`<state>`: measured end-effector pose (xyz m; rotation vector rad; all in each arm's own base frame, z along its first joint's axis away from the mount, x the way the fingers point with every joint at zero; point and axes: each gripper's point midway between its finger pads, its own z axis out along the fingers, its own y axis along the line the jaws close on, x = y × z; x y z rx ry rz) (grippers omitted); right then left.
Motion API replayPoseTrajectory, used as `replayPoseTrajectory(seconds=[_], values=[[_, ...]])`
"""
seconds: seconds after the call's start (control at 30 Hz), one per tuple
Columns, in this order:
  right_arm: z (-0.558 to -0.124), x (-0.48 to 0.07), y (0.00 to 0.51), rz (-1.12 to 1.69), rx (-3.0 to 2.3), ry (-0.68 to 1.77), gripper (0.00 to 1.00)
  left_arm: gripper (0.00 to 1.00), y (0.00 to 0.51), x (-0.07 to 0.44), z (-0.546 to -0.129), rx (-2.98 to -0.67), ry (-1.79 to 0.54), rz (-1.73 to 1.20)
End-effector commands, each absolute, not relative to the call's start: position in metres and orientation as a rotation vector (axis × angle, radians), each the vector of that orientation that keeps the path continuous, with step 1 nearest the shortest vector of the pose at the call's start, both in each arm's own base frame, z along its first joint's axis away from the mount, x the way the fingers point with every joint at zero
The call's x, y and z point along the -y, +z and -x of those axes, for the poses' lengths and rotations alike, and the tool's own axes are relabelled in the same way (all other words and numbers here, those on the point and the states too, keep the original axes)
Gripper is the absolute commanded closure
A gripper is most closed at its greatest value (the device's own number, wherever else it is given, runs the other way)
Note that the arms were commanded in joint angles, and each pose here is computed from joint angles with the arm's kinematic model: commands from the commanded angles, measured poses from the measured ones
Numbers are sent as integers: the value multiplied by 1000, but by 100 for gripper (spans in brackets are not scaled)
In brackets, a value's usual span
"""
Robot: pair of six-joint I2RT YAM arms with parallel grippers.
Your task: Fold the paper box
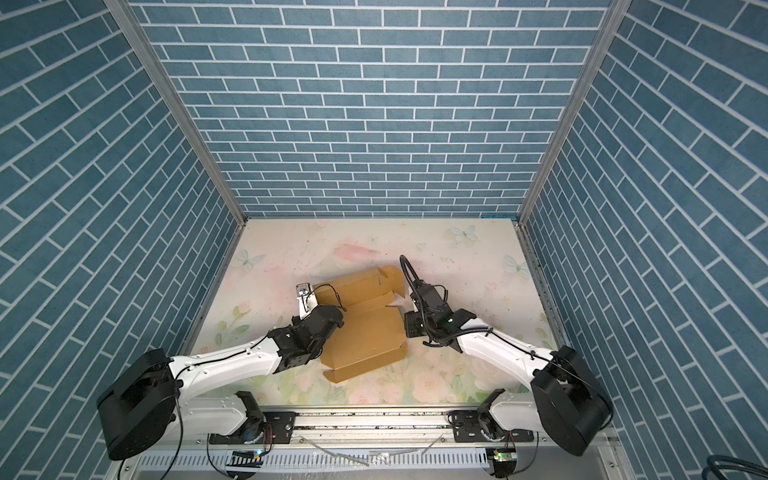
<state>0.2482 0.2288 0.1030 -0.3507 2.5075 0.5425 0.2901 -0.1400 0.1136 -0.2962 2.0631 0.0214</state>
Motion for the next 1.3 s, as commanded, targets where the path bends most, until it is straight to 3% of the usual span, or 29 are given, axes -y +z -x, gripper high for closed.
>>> replayPoseTrajectory(seconds=[0.0,0.37,0.9,1.03,1.27], values=[[-262,-215,131,404,-2459,435,70,97,116,133,-288,-2052,31,317],[-319,-233,160,468,-2378,489,61,97,114,136,-287,-2064,8,306],[-341,-269,153,612,-2349,603,60,97,113,141,-289,-2073,4,281],[-345,-276,154,638,-2342,621,66,97,115,141,-290,-2069,4,281],[-342,-280,160,659,-2324,661,86,97,111,142,-291,-2072,19,275]])
